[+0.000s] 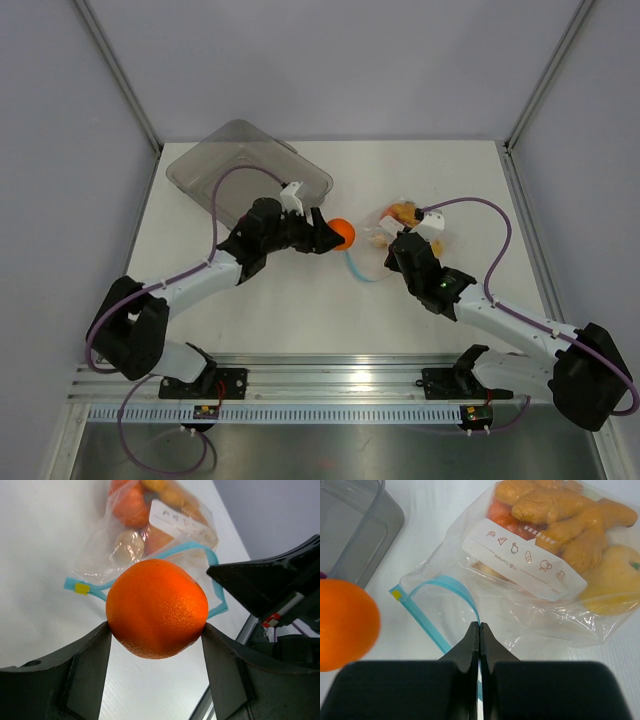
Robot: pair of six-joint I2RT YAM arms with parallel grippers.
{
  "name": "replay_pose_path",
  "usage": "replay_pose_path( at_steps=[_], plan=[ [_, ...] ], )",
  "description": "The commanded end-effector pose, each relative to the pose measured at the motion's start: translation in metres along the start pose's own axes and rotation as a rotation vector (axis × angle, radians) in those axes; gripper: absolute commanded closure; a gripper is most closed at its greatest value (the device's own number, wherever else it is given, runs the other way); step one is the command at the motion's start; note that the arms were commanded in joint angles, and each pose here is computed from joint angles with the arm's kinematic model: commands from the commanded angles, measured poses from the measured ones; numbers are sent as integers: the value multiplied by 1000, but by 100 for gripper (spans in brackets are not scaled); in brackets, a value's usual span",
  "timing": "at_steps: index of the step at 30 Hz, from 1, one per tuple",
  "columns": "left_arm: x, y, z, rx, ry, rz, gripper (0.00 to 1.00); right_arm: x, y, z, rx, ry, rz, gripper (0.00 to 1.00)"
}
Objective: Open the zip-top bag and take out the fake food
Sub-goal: Place the fake fruit in the bin.
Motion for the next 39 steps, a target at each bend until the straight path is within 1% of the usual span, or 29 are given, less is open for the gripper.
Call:
replay_pose_path(
  at_steps=[1,3,5,8,12,13,15,17,22,25,28,36,39],
  plan=[
    [-18,26,24,-125,-18,-88,38,0,2,14,-61,-33,-20,100],
    [-5,33,27,-182,-3,-25,38,0,1,13,-58,-28,-21,100],
    [4,45,38,-284,5,55,38,0,1,14,-59,-29,-18,100],
    [21,58,49,-394,40,151,37,1,1,14,-58,-28,-13,100],
    [34,70,62,-489,64,232,38,2,0,13,-58,-27,-6,100],
    [41,73,65,-521,77,274,38,2,0,12,-54,-25,-7,100],
    [46,78,67,-555,91,288,39,3,-1,13,-50,-22,-8,100],
    [58,83,70,-603,117,340,39,2,-1,12,-48,-20,-9,100],
    [78,88,72,-629,155,384,37,2,1,13,-55,-27,-2,100],
    [80,88,73,-626,159,393,30,2,1,13,-53,-28,2,100],
    [82,88,72,-610,169,412,19,4,0,13,-52,-29,10,100],
    [82,90,70,-606,195,430,7,4,0,12,-46,-20,10,100],
    [77,92,66,-596,191,392,7,3,1,13,-45,-8,9,100]
  ],
)
Point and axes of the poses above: each gripper's point midway between its finger pads, its own y axis back along the fingers, its own x axis along the line the jaws close on, z = x × y, the point moved 8 cm from there along y, back along the fingers, and after that the axes turned 7 degrees about y, right-handed, at the moved point
